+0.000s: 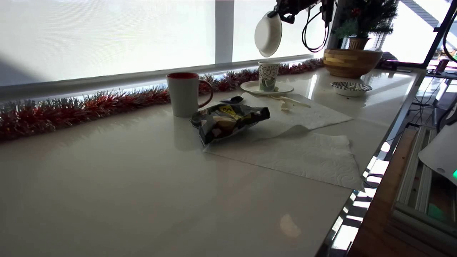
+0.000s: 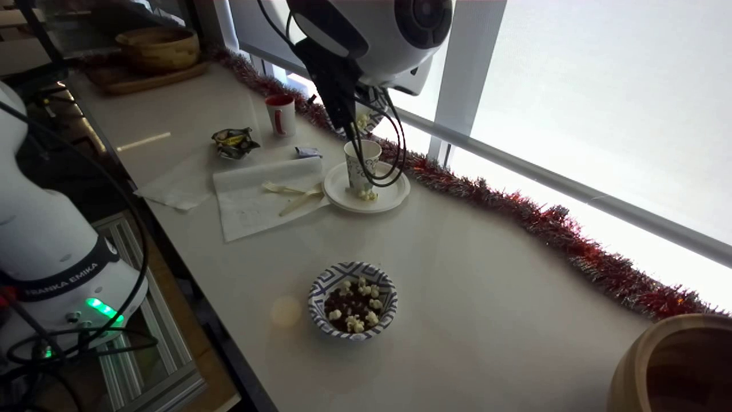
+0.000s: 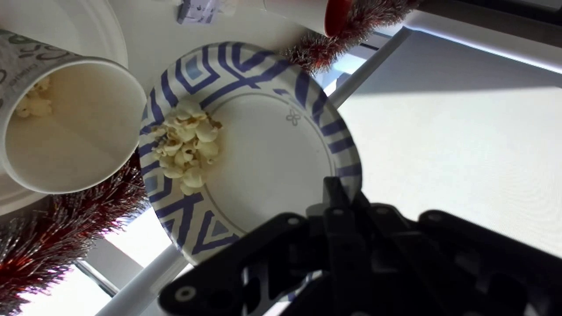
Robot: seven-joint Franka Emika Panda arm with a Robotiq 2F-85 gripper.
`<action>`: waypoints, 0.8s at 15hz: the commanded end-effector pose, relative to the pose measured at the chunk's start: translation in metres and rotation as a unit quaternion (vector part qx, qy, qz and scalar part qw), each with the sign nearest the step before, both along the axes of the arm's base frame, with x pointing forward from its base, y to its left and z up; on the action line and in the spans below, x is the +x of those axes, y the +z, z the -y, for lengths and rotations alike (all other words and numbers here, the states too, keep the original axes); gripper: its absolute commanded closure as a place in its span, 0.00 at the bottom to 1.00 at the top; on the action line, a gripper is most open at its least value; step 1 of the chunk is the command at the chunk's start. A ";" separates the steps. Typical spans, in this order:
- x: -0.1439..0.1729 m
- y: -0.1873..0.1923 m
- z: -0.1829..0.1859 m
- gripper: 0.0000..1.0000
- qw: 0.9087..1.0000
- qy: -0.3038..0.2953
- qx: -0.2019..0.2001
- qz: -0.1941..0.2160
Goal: Put the white contents of the white plate into the paper cup
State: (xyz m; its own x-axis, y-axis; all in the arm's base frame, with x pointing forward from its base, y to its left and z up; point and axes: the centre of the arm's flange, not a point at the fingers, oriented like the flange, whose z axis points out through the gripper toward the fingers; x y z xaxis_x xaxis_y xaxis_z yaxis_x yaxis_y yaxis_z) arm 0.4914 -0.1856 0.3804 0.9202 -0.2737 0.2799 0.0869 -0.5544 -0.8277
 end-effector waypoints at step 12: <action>-0.004 0.001 0.013 0.99 0.999 0.004 0.036 0.002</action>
